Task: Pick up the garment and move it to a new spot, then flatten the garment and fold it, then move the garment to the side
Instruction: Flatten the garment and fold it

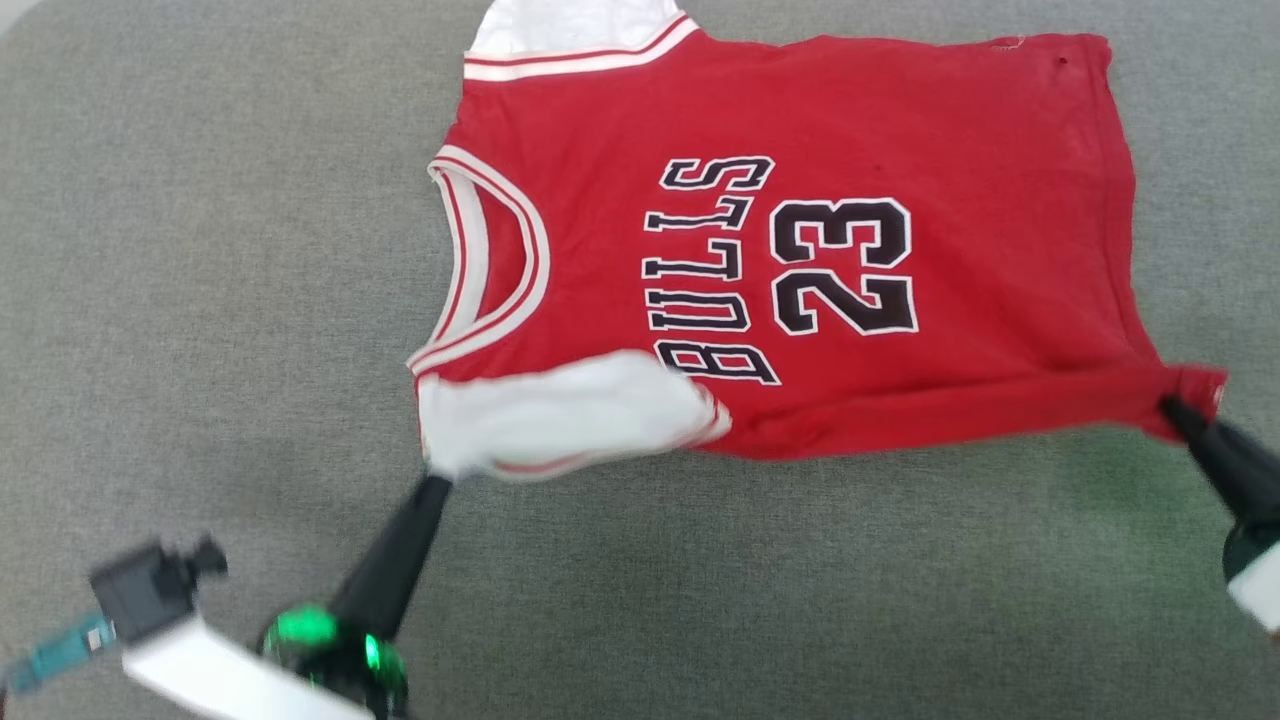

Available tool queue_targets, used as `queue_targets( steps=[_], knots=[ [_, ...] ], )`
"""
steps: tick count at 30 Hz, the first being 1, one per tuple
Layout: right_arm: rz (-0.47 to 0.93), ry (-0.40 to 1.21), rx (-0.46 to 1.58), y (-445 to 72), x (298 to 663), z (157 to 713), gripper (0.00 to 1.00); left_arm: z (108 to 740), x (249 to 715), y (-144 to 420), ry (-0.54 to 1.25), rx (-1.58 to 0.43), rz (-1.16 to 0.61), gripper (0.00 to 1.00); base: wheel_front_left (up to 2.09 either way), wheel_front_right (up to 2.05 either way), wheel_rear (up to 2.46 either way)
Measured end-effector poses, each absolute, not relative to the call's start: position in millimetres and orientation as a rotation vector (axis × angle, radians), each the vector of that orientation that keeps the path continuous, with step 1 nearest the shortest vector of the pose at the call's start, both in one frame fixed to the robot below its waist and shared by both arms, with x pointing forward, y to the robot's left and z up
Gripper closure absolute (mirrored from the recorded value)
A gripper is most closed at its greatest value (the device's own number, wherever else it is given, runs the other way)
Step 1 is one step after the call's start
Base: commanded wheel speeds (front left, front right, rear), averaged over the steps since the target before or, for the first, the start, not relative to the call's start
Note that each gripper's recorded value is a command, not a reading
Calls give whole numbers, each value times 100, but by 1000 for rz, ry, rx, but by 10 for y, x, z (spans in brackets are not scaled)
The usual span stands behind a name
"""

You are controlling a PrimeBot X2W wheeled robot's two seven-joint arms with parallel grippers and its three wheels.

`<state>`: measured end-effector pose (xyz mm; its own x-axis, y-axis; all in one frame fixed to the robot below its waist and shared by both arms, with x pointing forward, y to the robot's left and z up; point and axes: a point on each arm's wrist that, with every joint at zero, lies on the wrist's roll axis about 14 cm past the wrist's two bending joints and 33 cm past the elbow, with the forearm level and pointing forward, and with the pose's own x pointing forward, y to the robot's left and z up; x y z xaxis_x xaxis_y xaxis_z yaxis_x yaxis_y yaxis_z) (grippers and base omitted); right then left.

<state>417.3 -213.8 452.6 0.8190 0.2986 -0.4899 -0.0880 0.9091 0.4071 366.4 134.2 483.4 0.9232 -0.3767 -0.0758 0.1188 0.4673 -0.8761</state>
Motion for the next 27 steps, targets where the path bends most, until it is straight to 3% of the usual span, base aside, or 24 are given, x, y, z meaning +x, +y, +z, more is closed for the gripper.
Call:
queue_targets(
  steps=[11,19,27],
  knots=[
    [193,503,357,-2194,4731,4669,100,5116,4530,1219,239,-947,-472,100,0,0,0],
    [200,552,340,-2109,5001,4432,100,4958,5175,1484,230,-914,-373,100,0,0,0],
    [181,602,308,-2127,5087,4140,100,4470,5344,1564,335,-852,-297,100,0,0,0]
  ],
)
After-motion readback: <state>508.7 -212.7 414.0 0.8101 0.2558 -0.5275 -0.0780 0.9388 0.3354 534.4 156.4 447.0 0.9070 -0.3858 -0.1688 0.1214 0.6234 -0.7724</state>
